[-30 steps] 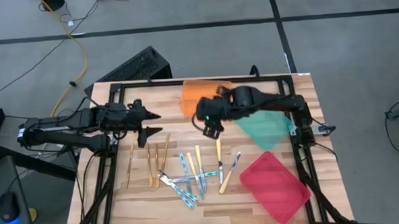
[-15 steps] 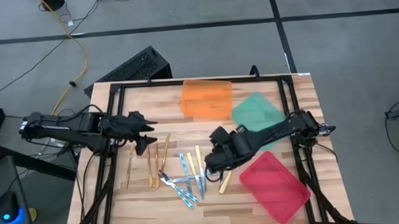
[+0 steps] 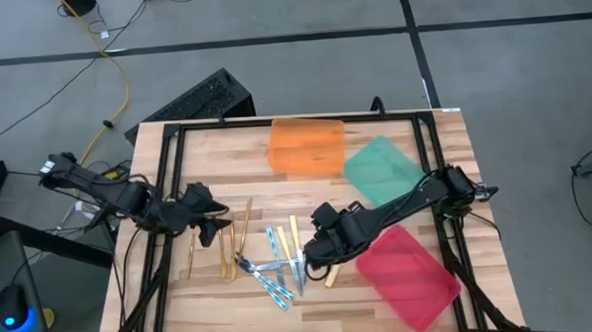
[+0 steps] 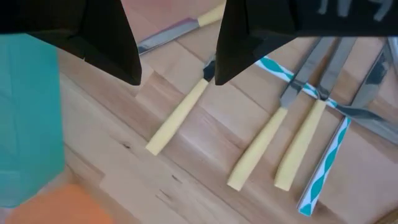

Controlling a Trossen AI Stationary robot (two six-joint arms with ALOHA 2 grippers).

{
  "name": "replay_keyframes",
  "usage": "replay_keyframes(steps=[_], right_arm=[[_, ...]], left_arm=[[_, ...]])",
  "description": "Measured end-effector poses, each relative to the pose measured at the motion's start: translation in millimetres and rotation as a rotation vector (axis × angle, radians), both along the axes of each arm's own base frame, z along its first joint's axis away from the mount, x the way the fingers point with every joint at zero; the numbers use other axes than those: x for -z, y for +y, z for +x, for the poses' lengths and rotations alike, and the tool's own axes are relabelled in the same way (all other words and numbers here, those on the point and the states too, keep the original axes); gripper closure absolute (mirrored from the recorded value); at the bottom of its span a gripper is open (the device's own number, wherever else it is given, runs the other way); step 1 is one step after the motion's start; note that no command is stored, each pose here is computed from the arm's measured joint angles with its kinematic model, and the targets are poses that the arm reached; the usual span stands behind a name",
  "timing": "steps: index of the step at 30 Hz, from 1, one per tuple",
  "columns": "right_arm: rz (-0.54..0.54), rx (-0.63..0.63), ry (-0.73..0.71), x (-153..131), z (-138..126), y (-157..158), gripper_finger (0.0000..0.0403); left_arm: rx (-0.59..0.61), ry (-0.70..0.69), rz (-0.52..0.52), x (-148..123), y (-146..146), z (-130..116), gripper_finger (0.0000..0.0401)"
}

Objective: Sort silverware by color (type)
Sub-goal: Put the gold knife into the orange bin

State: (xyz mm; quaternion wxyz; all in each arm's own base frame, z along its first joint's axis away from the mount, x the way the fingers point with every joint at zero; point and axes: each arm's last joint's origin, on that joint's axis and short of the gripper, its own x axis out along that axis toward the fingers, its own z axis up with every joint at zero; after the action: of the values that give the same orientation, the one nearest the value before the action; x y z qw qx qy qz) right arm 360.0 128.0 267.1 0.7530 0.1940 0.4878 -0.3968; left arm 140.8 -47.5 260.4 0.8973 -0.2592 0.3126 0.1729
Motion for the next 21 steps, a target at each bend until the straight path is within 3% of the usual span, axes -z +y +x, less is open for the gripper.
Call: replay_keyframes(steps=[9, 21], right_arm=[[-0.015, 0.009, -0.012, -0.1, -4.1, 8.2, 0.0175], [-0.010, 0.037, -0.030, -0.3, -5.5, 11.4, 0.0175]], left_arm=[[-0.187, 0.127, -0.072, 59.1, -6.3, 1.3, 0.0156], [-0.259, 0.222, 0.089, 102.2, -21.3, 37.8, 0.0156]])
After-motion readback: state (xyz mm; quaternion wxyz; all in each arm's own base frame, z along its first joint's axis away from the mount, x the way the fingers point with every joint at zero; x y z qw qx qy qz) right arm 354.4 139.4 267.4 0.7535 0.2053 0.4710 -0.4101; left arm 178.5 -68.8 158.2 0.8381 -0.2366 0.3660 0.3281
